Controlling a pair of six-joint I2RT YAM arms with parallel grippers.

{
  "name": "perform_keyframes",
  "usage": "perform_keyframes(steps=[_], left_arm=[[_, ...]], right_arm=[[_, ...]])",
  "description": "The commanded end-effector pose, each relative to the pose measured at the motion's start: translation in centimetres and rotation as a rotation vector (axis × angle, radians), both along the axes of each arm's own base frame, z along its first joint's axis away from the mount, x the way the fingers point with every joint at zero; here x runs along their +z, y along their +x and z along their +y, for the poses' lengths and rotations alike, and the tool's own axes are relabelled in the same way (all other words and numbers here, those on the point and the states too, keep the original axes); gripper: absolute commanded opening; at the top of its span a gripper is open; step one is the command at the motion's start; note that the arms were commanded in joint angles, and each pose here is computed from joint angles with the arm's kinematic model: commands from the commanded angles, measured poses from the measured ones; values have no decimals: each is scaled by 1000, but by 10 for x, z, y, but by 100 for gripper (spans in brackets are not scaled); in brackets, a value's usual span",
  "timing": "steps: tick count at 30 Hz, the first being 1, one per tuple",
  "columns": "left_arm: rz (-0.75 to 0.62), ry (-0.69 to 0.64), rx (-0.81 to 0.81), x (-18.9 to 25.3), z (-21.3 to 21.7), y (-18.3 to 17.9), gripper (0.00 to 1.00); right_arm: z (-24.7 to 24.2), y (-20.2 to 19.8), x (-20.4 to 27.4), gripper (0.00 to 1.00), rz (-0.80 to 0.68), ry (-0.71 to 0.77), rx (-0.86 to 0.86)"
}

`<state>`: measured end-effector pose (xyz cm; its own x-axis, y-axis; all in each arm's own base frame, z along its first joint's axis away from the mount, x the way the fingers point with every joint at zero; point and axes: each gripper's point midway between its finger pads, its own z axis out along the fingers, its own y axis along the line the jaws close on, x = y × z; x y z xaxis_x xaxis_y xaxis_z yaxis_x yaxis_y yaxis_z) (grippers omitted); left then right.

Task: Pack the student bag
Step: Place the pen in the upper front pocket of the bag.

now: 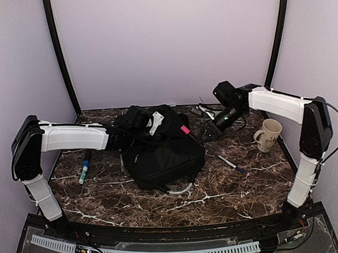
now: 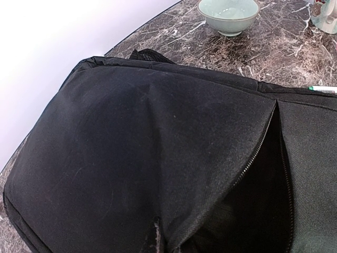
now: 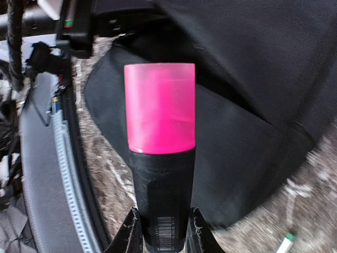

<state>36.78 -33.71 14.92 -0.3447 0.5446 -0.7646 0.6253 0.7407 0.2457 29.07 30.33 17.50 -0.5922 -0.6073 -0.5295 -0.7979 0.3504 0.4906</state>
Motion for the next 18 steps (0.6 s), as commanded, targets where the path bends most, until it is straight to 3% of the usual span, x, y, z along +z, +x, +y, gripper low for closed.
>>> perform_keyframes(steps=[1, 6, 18], left_arm=[[-75, -107, -12, 37, -10, -3, 2], [-89, -97, -8, 39, -9, -3, 2], [-113, -102, -57, 43, -18, -14, 3]], right_arm=[[33, -29, 0, 15, 153, 66, 111], [49, -33, -18, 15, 261, 28, 113], [68, 13, -59, 17, 271, -104, -57]])
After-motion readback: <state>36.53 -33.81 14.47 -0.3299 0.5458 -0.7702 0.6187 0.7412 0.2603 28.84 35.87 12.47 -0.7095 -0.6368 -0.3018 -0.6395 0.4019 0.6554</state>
